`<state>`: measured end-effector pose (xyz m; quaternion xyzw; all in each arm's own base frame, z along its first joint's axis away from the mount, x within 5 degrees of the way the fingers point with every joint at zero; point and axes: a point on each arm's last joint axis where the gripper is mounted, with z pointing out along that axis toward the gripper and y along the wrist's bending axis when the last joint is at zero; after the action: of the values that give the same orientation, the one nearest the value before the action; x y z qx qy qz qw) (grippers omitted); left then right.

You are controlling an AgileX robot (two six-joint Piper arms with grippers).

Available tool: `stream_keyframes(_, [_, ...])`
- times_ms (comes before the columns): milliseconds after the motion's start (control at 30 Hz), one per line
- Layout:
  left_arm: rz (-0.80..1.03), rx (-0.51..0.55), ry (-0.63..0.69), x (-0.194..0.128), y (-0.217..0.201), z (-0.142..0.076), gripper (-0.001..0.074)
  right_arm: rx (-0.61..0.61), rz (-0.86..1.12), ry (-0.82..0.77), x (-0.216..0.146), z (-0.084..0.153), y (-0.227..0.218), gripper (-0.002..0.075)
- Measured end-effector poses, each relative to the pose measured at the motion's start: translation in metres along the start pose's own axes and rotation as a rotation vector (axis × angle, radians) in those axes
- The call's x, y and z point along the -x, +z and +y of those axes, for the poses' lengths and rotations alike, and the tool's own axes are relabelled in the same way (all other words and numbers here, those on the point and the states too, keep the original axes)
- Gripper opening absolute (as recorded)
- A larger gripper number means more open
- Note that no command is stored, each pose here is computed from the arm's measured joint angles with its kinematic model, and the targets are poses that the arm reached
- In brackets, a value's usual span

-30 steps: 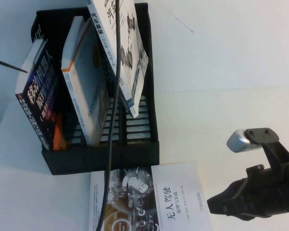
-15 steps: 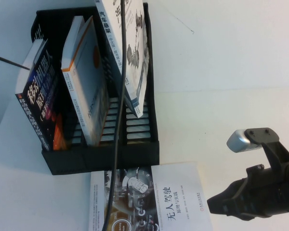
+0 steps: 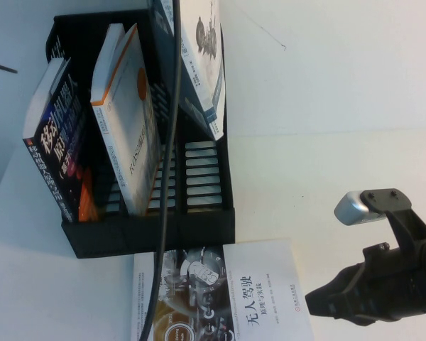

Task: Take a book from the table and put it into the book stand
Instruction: Place the book on the book shelf

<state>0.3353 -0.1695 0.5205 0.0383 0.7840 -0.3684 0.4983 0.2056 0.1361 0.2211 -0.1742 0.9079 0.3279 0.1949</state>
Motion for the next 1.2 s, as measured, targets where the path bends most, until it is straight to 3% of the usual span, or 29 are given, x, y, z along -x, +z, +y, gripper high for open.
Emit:
stream_keyframes(800, [-0.021, -0.148, -0.015, 0.014, -0.029, -0.029, 0.0100, 0.004, 0.004, 0.000, 0.000, 0.000, 0.000, 0.0000])
stream_keyframes(1200, [0.042, -0.130, 0.021, 0.011, -0.038, -0.033, 0.0092, 0.010, 0.011, 0.000, -0.001, 0.001, 0.000, 0.0000])
